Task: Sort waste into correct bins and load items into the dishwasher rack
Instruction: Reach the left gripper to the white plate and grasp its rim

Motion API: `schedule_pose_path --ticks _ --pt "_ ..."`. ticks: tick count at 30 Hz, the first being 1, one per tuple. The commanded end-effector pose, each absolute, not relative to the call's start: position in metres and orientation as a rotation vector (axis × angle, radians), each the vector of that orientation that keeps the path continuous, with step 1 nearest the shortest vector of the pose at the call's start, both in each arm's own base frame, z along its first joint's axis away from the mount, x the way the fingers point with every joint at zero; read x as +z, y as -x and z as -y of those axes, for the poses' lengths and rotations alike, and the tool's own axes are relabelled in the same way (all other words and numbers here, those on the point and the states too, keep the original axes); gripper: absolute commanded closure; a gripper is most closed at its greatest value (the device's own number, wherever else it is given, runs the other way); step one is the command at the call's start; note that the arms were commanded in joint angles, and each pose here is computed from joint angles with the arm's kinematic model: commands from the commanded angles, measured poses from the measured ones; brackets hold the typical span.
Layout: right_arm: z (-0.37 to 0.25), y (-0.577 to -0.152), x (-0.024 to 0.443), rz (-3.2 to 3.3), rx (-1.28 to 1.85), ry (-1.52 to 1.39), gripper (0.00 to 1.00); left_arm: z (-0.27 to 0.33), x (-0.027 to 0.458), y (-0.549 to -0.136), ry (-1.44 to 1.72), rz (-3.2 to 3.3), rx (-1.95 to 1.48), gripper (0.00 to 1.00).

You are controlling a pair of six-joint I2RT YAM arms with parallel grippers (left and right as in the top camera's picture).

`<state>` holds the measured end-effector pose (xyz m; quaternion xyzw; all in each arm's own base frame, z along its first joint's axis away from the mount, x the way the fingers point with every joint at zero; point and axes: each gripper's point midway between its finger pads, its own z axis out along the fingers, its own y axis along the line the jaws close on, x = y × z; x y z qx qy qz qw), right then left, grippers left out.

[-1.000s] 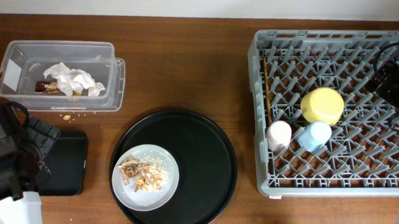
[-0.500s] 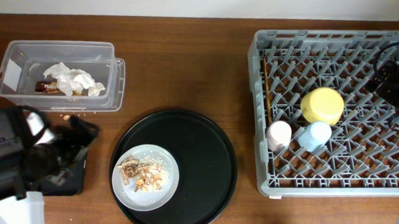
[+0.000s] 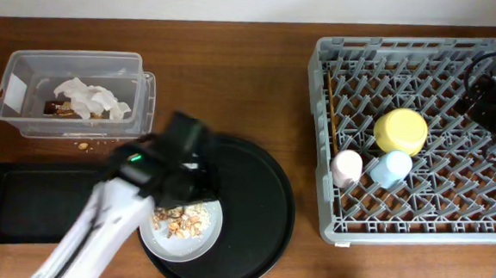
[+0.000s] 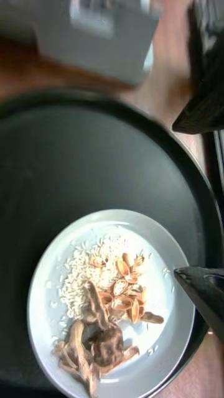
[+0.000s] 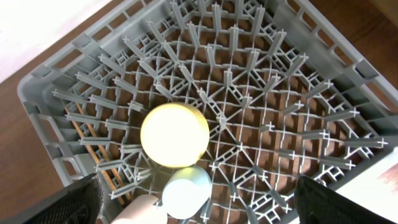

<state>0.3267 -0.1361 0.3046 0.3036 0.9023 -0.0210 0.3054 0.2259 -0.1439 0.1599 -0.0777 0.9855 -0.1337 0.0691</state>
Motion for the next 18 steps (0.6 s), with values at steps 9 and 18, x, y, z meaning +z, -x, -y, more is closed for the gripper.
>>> schedule_pose_path --ticks 9,18 --pt "0.139 -0.326 0.305 -2.384 -0.064 -0.813 0.01 0.186 0.021 -0.218 0.290 -3.189 0.207 0.41" --pt "0.139 -0.327 0.305 -2.384 -0.064 -0.812 0.01 0.177 0.007 -0.221 0.357 -3.147 0.327 0.52"
